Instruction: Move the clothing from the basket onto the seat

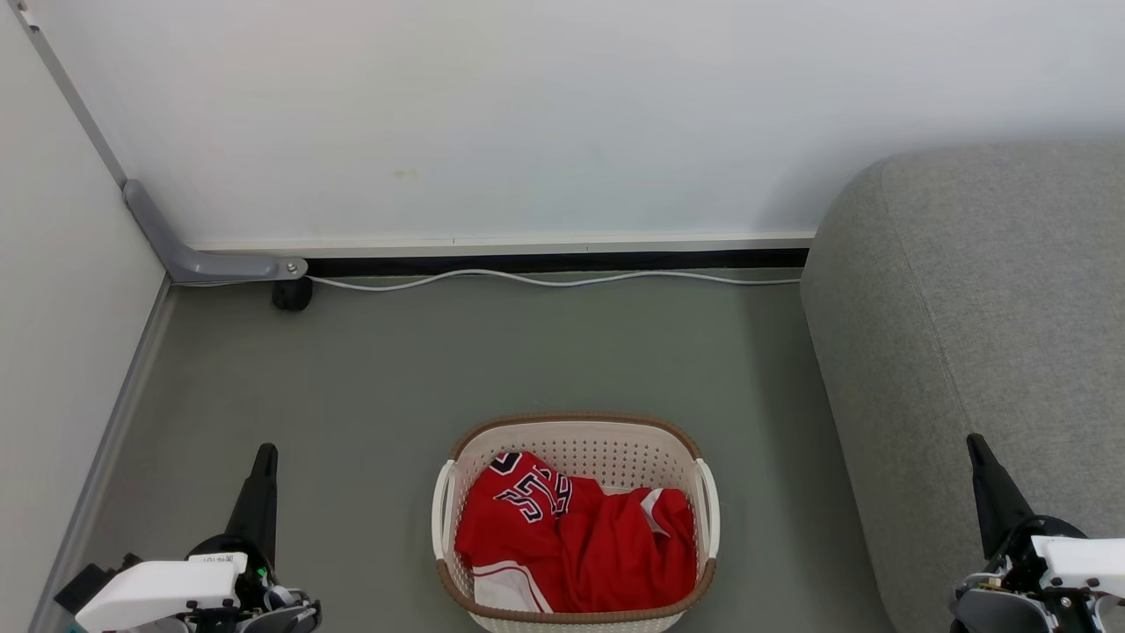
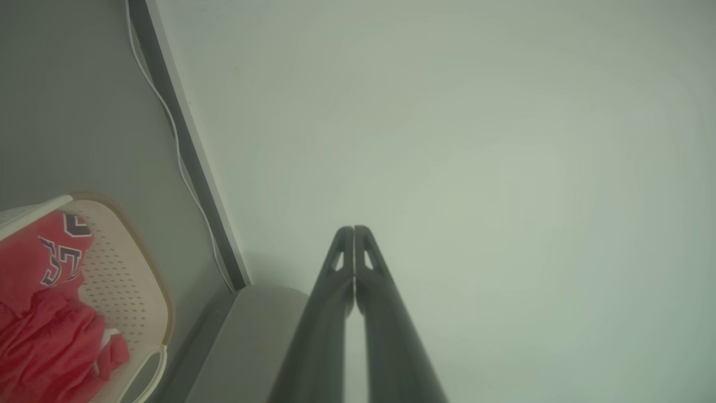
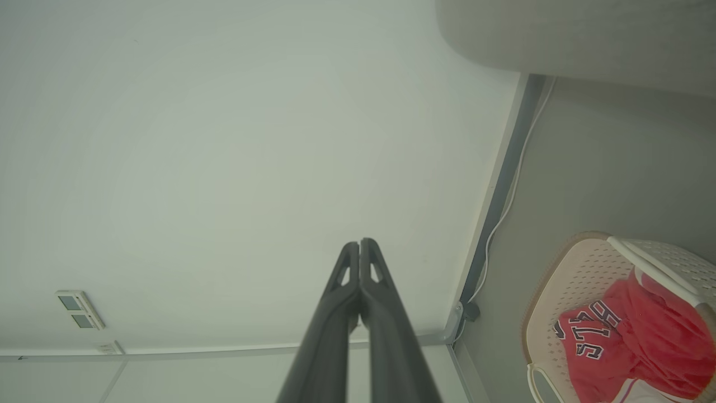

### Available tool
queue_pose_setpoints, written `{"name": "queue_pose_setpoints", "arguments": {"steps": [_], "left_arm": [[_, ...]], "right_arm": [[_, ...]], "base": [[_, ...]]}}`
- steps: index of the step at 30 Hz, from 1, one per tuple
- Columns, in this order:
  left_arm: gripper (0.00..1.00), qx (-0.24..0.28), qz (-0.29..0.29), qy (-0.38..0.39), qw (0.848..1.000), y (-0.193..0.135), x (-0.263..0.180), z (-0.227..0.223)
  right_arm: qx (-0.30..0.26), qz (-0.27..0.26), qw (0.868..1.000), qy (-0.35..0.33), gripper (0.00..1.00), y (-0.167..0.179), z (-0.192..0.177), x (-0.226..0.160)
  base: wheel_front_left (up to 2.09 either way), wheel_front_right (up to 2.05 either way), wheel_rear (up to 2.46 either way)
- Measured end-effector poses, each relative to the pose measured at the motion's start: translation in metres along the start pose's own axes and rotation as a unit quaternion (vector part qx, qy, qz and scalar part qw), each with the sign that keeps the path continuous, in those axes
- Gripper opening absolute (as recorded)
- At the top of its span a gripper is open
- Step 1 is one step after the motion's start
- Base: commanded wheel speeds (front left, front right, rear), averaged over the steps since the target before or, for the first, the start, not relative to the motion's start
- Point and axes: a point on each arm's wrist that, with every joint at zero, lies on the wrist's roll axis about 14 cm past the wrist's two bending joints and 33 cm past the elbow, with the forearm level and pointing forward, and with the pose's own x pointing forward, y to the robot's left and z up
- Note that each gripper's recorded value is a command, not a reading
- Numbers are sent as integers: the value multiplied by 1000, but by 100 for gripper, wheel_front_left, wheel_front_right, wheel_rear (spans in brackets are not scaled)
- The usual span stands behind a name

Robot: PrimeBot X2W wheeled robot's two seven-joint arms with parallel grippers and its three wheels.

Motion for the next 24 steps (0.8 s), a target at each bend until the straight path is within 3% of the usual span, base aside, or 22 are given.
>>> {"name": "queue_pose_setpoints", "arguments": {"steps": [24], "left_arm": [[0,0,0,0,1000,0,0,0]], "right_arm": [[0,0,1000,0,0,0,0,0]], "base": [[0,0,0]]}}
